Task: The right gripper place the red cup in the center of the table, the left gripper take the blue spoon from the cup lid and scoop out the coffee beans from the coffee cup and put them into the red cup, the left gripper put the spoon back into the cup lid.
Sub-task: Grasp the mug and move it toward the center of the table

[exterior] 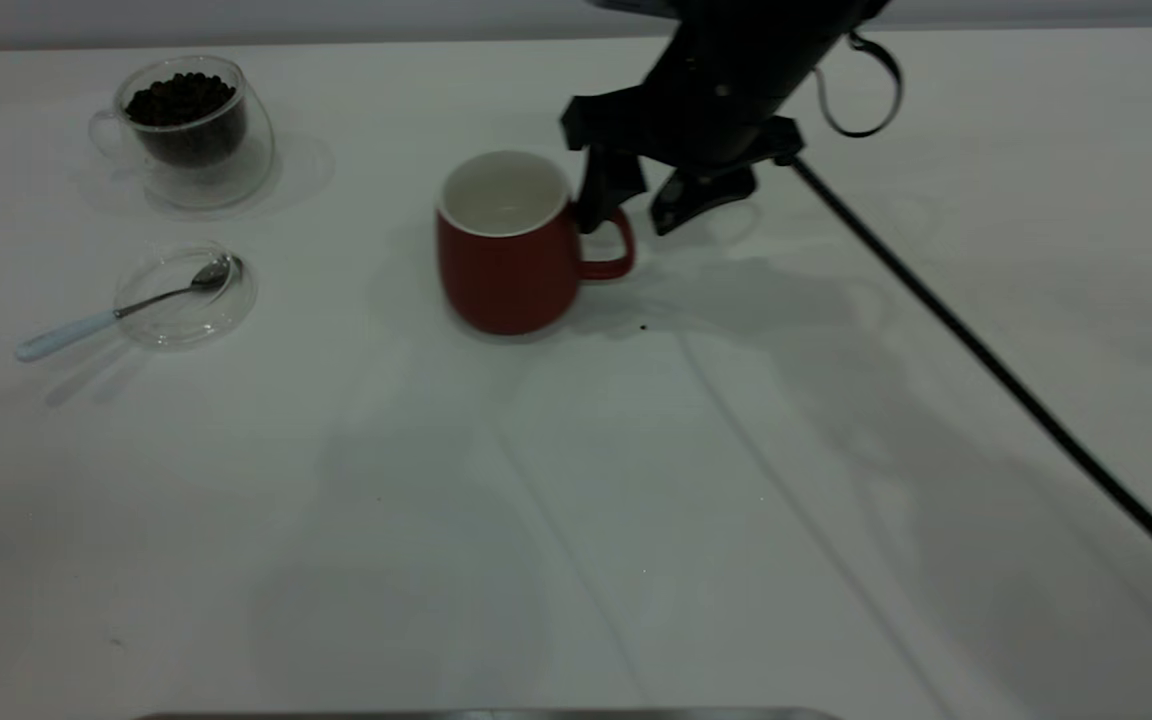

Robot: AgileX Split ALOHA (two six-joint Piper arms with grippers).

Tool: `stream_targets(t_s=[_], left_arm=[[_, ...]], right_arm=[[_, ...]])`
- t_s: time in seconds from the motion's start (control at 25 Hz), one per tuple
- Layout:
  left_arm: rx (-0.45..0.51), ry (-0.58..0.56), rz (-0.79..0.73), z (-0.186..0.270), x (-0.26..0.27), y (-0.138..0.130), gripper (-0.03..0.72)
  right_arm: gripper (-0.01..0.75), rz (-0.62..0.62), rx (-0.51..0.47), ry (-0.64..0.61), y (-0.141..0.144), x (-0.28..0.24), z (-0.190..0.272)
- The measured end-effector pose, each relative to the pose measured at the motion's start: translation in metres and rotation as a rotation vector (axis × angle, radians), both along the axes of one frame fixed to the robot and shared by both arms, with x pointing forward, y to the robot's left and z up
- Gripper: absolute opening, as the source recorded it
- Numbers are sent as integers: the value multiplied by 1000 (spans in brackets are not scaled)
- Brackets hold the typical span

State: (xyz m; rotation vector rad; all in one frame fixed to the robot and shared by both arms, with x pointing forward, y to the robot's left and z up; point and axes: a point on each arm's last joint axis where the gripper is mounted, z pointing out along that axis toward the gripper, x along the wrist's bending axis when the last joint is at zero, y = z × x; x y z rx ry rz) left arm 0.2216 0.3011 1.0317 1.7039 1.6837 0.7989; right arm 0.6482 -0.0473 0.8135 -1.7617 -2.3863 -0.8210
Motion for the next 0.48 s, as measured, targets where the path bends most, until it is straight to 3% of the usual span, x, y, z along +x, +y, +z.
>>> stream_targets(t_s=[0.2, 0.48], left_arm=[[-1, 0, 1, 0, 0, 0, 559], [-6, 0, 5, 0, 0, 0, 559]], right_arm=[[572, 12, 13, -8, 10, 2, -1], [572, 64, -63, 15, -17, 10, -5]])
